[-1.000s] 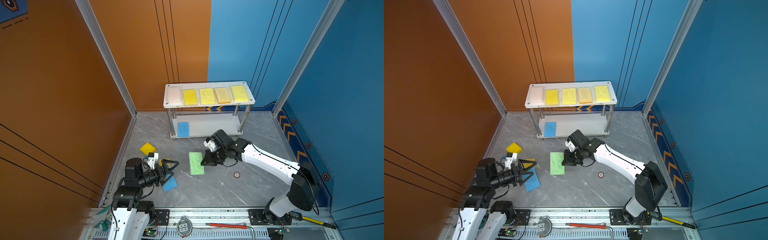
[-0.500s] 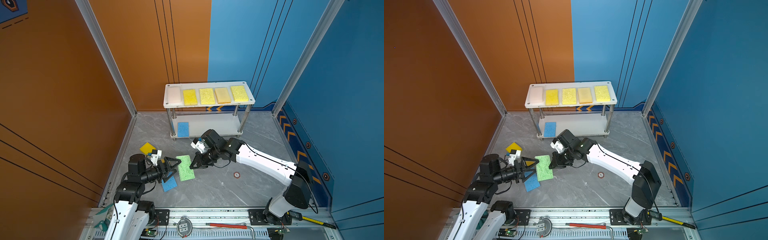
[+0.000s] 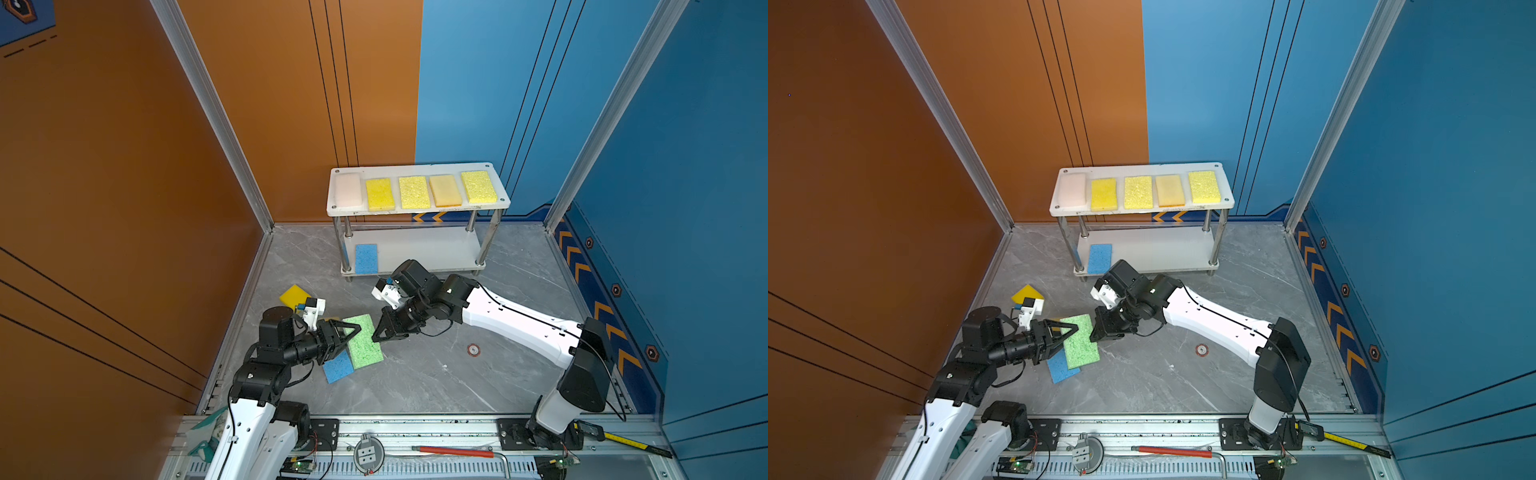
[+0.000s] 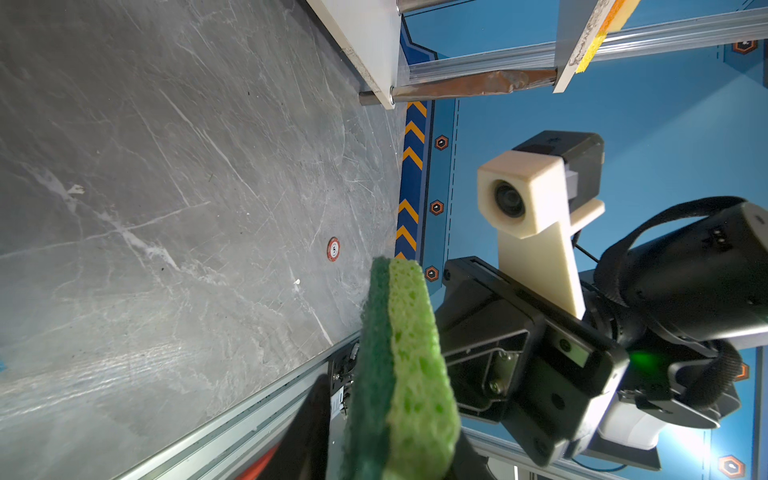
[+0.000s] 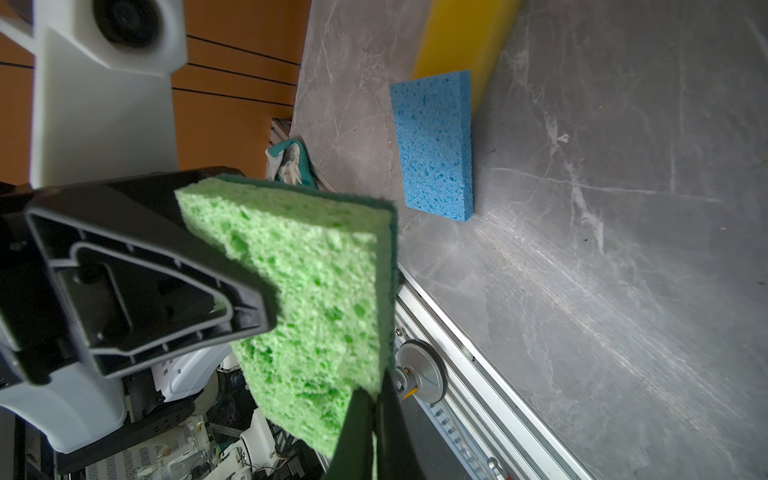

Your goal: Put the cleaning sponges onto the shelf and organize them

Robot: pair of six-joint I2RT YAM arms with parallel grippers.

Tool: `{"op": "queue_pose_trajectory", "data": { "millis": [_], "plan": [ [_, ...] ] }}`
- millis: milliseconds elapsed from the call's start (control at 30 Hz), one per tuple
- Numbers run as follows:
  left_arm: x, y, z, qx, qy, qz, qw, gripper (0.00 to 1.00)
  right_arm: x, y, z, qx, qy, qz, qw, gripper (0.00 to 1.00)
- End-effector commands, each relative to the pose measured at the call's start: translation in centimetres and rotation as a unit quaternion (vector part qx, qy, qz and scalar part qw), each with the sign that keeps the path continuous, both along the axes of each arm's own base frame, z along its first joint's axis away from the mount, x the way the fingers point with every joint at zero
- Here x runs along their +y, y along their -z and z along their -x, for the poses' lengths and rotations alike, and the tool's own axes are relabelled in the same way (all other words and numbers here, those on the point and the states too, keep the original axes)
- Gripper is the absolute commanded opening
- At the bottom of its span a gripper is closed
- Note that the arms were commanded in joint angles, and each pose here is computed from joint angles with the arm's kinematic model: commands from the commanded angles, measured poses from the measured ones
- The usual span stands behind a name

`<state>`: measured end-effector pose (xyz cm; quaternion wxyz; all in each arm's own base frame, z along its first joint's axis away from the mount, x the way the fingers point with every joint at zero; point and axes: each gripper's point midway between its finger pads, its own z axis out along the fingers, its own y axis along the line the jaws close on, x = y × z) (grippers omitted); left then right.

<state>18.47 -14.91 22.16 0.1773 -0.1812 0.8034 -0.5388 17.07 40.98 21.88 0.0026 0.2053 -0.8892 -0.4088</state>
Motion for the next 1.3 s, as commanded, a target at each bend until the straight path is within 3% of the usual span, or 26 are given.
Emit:
{"op": "queue_pose_trajectory", "data": {
  "millis": [0, 100, 300, 400, 667, 867, 1267],
  "plan": [
    [0.0, -1.1, -0.2, -0.027, 0.001, -0.006, 1.000, 0.25, 0.2, -0.2, 0.6, 0.004, -0.015, 0.003, 1.000, 0.00],
    [0.1, -1.1, -0.4, -0.029, -0.004, -0.009, 1.000, 0.16, 0.1, -0.3, 0.5, 0.003, -0.010, 0.005, 1.000, 0.04],
    [0.6, -1.3, -0.8, -0.033, -0.023, -0.017, 0.999, 0.10, -0.8, -1.1, -0.1, -0.008, 0.010, 0.004, 1.000, 0.44],
    [0.7, -1.6, -1.3, -0.035, -0.032, -0.015, 0.999, 0.09, -1.5, -1.5, -0.4, -0.010, 0.022, 0.002, 1.000, 0.54],
    [0.8, -5.1, -3.7, -0.070, -0.068, 0.069, 0.993, 0.09, -2.8, -3.7, -1.1, -0.005, 0.051, -0.038, 0.998, 0.70],
    [1.2, -7.6, -5.1, -0.098, -0.091, 0.129, 0.983, 0.09, -2.3, -6.2, -2.0, 0.025, 0.085, -0.127, 0.988, 0.71],
    [1.2, -8.7, -4.9, -0.107, -0.085, 0.134, 0.982, 0.09, -0.3, -8.3, -1.7, 0.043, 0.079, -0.191, 0.977, 0.63]
  ]
}}
